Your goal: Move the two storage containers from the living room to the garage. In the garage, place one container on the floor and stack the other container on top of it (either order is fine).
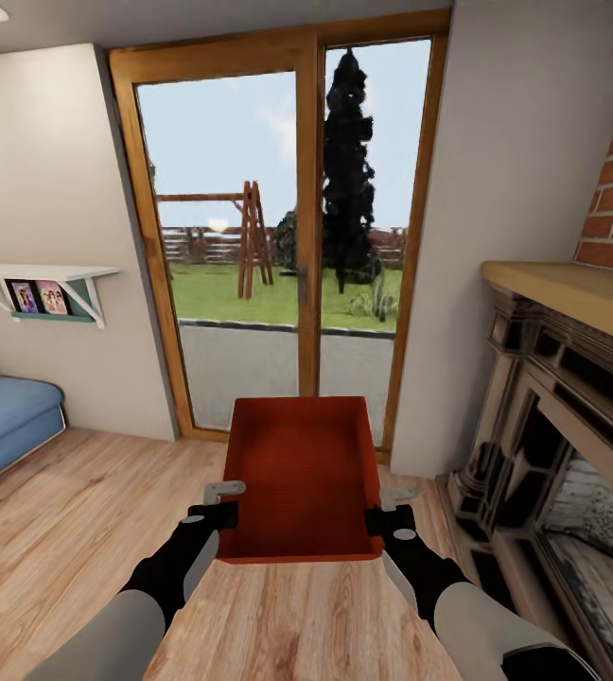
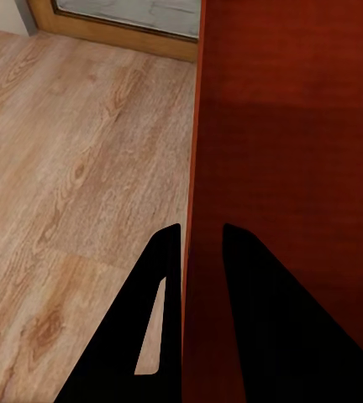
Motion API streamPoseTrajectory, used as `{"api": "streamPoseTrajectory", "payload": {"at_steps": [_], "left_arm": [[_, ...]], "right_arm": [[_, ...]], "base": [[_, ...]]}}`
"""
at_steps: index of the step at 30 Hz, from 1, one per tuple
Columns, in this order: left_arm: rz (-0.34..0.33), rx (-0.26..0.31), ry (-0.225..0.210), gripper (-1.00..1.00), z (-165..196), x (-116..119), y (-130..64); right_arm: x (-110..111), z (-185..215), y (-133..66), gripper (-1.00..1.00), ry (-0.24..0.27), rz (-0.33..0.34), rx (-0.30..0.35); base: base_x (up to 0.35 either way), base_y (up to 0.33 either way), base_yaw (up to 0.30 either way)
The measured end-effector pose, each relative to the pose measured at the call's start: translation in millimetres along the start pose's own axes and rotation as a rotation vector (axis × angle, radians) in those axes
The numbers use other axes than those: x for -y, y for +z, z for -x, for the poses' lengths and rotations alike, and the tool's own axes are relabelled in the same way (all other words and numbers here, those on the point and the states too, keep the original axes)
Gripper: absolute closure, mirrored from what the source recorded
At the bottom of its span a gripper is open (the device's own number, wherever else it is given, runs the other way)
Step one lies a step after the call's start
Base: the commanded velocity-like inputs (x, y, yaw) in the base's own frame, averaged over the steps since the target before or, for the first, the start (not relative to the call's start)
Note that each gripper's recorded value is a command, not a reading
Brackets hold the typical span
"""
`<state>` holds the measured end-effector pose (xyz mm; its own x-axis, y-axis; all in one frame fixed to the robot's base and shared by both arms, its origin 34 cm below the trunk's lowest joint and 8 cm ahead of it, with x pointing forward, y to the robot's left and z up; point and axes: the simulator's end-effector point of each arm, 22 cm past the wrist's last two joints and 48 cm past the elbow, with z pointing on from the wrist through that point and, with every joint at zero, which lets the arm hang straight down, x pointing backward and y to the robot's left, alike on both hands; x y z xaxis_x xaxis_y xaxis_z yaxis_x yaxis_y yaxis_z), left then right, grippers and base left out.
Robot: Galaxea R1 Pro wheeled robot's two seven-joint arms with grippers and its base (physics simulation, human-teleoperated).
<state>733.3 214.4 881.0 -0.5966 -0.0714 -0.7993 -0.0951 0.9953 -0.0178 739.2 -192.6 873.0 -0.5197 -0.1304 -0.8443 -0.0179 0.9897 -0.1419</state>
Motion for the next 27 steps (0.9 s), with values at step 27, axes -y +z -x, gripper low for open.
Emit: {"api": "streamPoseTrajectory", "payload": {"at_steps": [27], "left_arm": [[0.000,0.007,0.001,1.00,3.5,-0.2,-1.9]], "right_arm": [[0.3,3.6,-1.6,1.00,0.000,-0.001,0.006]], "base": [[0.000,0.000,0.039]]}}
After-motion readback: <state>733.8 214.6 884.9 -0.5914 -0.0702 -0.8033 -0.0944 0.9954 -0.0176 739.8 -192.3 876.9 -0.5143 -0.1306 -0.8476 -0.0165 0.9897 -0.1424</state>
